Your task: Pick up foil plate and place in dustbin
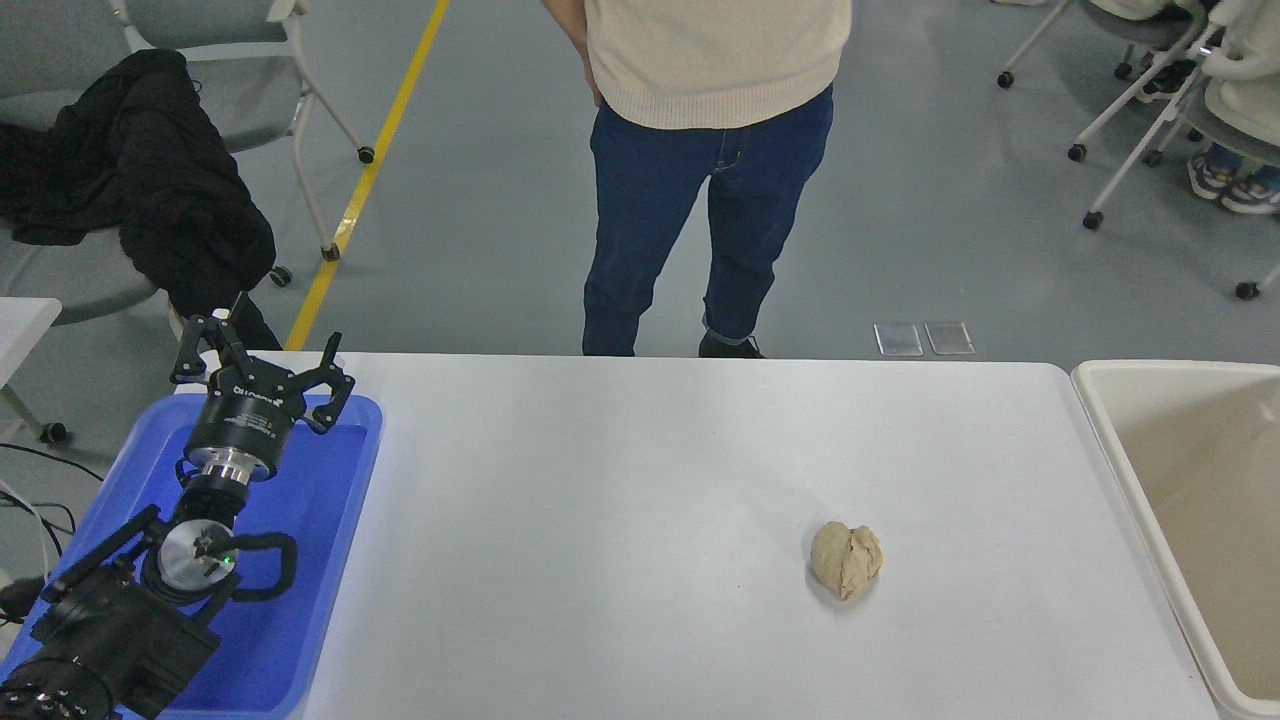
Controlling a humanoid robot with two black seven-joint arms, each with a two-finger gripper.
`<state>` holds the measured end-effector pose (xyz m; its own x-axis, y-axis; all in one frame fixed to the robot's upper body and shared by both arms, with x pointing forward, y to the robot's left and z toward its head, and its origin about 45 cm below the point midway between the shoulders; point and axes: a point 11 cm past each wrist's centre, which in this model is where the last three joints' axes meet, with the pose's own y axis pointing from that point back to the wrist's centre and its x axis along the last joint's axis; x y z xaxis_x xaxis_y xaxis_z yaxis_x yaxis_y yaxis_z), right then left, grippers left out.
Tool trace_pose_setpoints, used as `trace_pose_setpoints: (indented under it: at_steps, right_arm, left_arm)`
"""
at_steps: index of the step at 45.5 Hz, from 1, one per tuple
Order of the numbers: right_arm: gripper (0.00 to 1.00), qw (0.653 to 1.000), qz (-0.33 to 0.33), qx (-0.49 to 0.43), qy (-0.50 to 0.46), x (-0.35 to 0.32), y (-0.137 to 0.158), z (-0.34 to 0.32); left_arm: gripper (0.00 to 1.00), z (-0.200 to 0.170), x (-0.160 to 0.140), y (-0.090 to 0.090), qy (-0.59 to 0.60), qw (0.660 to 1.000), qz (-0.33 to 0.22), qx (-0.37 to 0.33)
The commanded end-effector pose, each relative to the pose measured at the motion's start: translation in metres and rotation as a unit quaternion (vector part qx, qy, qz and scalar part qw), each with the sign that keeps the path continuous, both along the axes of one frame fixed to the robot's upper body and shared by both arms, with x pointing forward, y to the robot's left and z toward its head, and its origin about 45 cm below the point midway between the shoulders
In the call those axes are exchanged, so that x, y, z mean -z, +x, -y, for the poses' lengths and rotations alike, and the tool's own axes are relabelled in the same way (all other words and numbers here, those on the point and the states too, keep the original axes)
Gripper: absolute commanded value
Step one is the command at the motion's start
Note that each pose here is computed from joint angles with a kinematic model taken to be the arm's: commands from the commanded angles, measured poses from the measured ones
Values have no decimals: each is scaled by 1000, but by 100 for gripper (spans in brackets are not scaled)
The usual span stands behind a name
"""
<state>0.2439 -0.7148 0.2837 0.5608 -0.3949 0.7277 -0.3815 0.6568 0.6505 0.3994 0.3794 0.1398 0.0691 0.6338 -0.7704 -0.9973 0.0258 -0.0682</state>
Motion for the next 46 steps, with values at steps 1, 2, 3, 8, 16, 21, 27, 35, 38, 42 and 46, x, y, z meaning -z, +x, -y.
trace_pose_setpoints:
  at_steps: [1,2,3,8,16,21,27,35,38,42,46]
  right_arm:
    - [0,1000,19,-1,-24,53,-8,1]
    - [0,999,20,-4,-28,57,-7,0]
    - [0,999,22,-7,-33,60,-7,-1]
    - [0,998,23,-21,-47,81,-4,-10]
    - [0,996,22,-35,-73,107,1,-24]
    - [0,993,26,-38,-105,120,2,-31]
    - [0,989,39,-43,-133,127,6,-38]
    - [0,989,40,-46,-136,133,4,-41]
    - [14,987,46,-49,-143,131,5,-40]
    - [57,986,53,-52,-150,129,7,-41]
    - [80,985,60,-52,-152,126,9,-40]
  left_arm:
    - [100,0,0,0,0,1000,0,0]
    - [100,0,0,0,0,1000,0,0]
    - [100,0,0,0,0,1000,0,0]
    - [100,0,0,0,0,1000,0,0]
    - [100,0,0,0,0,1000,0,0]
    - [100,0,0,0,0,1000,1,0]
    - [100,0,0,0,-1,1000,1,0]
    - [100,0,0,0,-1,1000,1,0]
    - [100,0,0,0,-1,1000,1,0]
    - [100,0,0,0,-1,1000,1,0]
    - [100,0,0,0,-1,1000,1,0]
